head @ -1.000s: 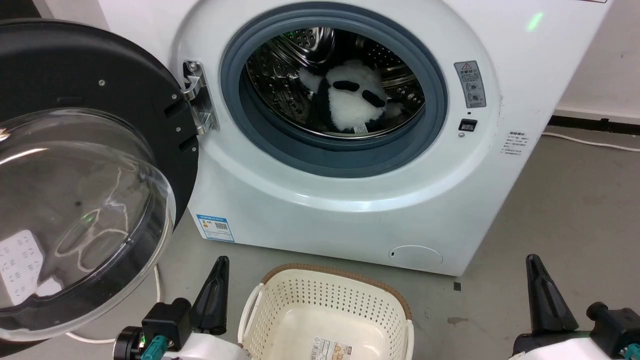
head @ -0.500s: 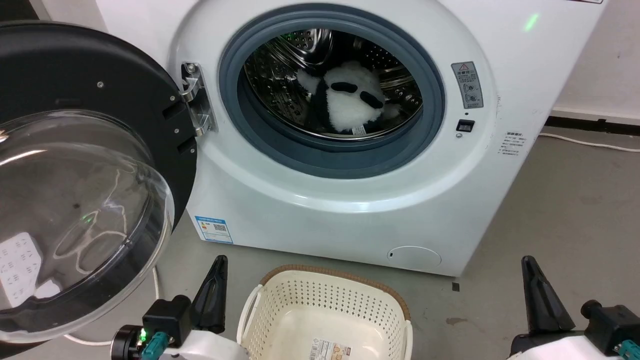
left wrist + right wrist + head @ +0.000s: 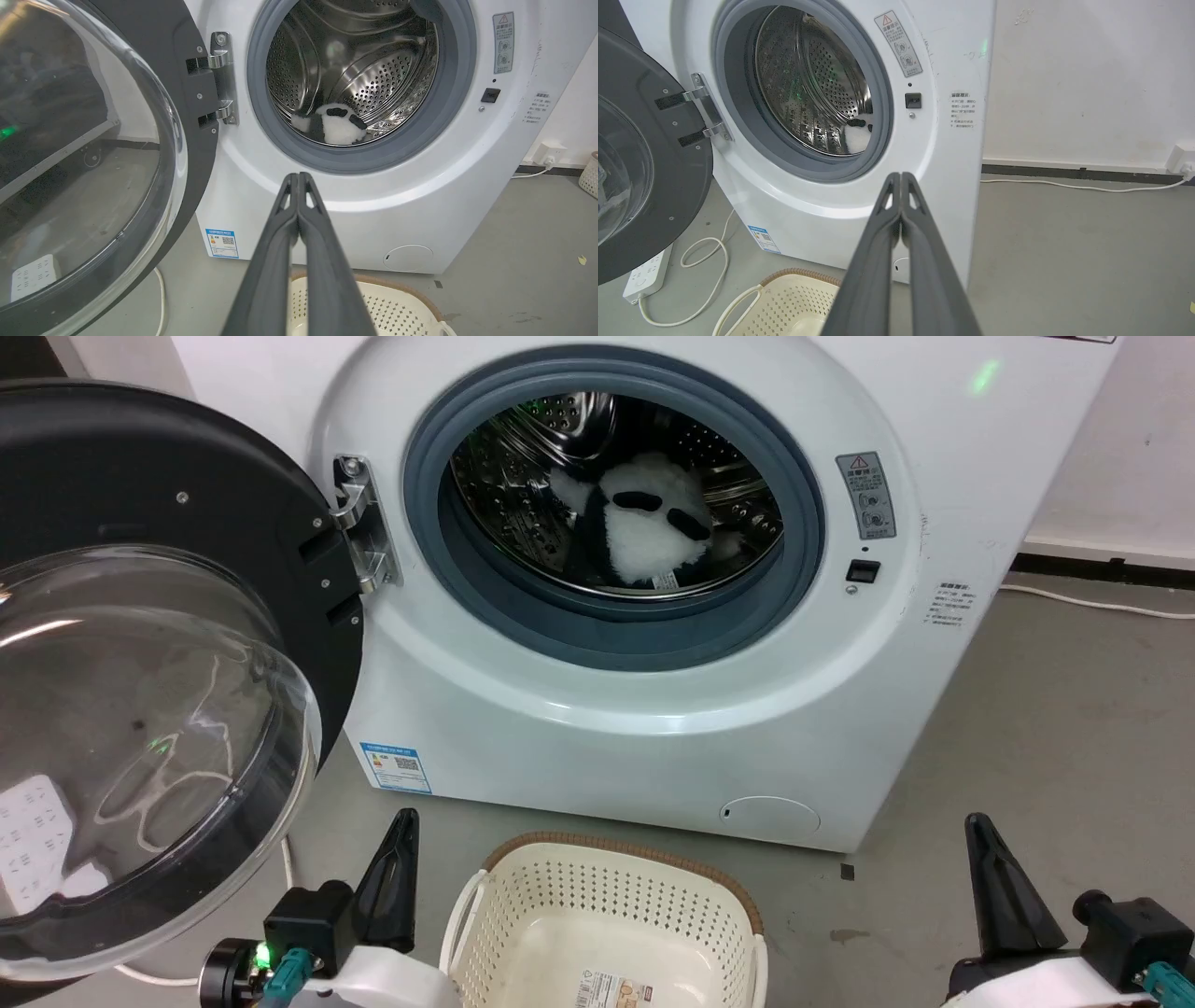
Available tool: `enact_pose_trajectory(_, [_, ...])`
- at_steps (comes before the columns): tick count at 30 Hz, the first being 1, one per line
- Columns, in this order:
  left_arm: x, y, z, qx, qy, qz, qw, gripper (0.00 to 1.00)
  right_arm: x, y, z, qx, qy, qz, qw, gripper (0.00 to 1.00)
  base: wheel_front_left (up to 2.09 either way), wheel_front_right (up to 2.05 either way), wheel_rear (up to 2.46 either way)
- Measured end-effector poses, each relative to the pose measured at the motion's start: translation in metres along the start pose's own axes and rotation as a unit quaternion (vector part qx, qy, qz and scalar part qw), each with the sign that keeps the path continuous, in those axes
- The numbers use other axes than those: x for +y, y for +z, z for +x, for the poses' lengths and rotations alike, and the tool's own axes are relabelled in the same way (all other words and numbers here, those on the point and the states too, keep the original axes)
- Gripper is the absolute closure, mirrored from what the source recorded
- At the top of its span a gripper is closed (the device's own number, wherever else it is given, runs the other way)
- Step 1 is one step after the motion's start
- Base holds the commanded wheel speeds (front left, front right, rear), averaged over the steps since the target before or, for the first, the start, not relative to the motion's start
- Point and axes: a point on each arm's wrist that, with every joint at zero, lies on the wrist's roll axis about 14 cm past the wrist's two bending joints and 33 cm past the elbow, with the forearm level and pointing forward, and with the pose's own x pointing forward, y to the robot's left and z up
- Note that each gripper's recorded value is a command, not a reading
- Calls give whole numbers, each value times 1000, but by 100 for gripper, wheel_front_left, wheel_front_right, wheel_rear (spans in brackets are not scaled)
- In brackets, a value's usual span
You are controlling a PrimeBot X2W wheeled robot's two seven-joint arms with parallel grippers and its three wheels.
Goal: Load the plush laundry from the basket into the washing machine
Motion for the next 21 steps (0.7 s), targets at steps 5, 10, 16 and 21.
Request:
enact_pose_trajectory(5, [1,1,1,1,3,6,1000,100,1,1,1,3,2,-5,1000,100,0,0,0])
enact_pose_trajectory(10, [2,2,1,3,4,11,1000,100,2,0,1,7,3,-9,1000,100,0,0,0])
enact_pose_trajectory(16, [3,4,2,4,6,15,1000,100,2,0,1,10,4,-13,1000,100,0,0,0])
enact_pose_trajectory(21, [3,5,3,4,8,19,1000,100,3,0,0,14,6,-17,1000,100,0,0,0])
